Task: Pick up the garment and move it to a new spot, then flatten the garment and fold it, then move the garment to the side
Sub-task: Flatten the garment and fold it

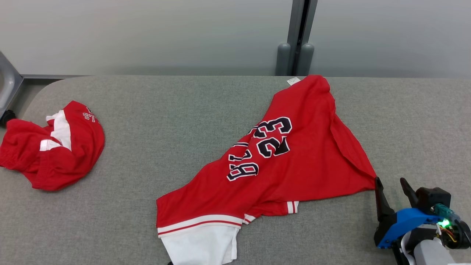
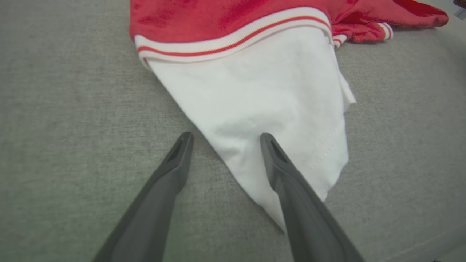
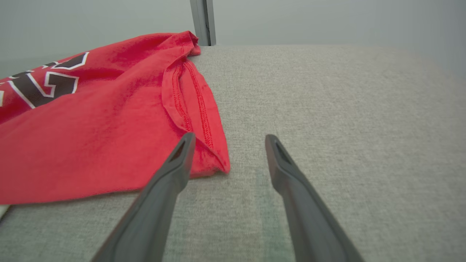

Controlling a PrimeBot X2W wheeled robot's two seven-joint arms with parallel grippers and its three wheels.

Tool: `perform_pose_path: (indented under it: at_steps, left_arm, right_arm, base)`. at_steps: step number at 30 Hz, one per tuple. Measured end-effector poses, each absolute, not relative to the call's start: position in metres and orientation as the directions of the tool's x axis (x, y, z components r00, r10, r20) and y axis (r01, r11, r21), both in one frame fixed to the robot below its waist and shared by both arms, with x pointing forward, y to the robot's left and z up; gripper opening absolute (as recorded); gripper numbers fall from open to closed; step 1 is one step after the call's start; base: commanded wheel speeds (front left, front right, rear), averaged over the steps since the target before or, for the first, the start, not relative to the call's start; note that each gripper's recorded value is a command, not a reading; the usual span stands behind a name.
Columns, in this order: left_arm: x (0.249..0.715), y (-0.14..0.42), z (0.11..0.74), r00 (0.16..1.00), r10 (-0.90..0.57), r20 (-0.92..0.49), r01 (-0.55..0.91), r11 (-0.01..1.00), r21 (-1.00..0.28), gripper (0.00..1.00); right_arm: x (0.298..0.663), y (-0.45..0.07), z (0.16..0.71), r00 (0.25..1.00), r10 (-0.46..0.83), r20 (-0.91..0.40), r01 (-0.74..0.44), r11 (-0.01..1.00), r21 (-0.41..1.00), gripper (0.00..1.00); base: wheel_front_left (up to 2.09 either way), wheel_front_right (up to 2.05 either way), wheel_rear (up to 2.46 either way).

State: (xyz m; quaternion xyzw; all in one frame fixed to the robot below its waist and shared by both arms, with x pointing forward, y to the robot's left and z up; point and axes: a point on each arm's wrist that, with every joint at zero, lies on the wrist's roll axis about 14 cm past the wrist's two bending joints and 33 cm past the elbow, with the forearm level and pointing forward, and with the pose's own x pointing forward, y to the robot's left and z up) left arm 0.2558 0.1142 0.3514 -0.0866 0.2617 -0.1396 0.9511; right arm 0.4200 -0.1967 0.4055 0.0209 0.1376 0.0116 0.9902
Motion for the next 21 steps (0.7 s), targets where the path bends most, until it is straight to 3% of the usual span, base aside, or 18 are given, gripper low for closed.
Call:
perform_pose_path:
  at_steps: [16, 17, 18, 19, 20, 21]
  left_arm:
    - [0.268, 0.089, 0.353, 0.797, -0.391, -0.459, 0.283, 0.915, -0.288, 1.00]
    - [0.269, 0.089, 0.353, 0.797, -0.392, -0.459, 0.284, 0.914, -0.289, 1.00]
    - [0.271, 0.089, 0.353, 0.798, -0.392, -0.457, 0.283, 0.914, -0.291, 1.00]
    - [0.273, 0.088, 0.354, 0.801, -0.392, -0.452, 0.283, 0.914, -0.291, 1.00]
    - [0.274, 0.088, 0.355, 0.803, -0.391, -0.449, 0.281, 0.914, -0.293, 1.00]
    - [0.276, 0.088, 0.355, 0.804, -0.391, -0.447, 0.279, 0.914, -0.296, 0.88]
  right_arm:
    - [0.423, -0.181, 0.371, 0.912, 0.055, -0.406, -0.019, 0.996, 0.092, 1.00]
    - [0.423, -0.179, 0.370, 0.910, 0.056, -0.411, -0.016, 0.995, 0.101, 0.95]
    - [0.424, -0.178, 0.369, 0.907, 0.058, -0.416, -0.015, 0.994, 0.107, 0.73]
    - [0.425, -0.177, 0.368, 0.906, 0.061, -0.419, -0.016, 0.994, 0.108, 0.45]
    - [0.426, -0.176, 0.369, 0.906, 0.062, -0.418, -0.016, 0.994, 0.113, 0.28]
    - [0.427, -0.175, 0.370, 0.908, 0.063, -0.415, -0.013, 0.993, 0.121, 0.00]
  base:
    - [0.00, 0.00, 0.00]
    - [0.00, 0.00, 0.00]
    - [0.00, 0.00, 0.00]
    - [0.00, 0.00, 0.00]
    - [0.00, 0.00, 0.00]
    - [0.00, 0.00, 0.00]
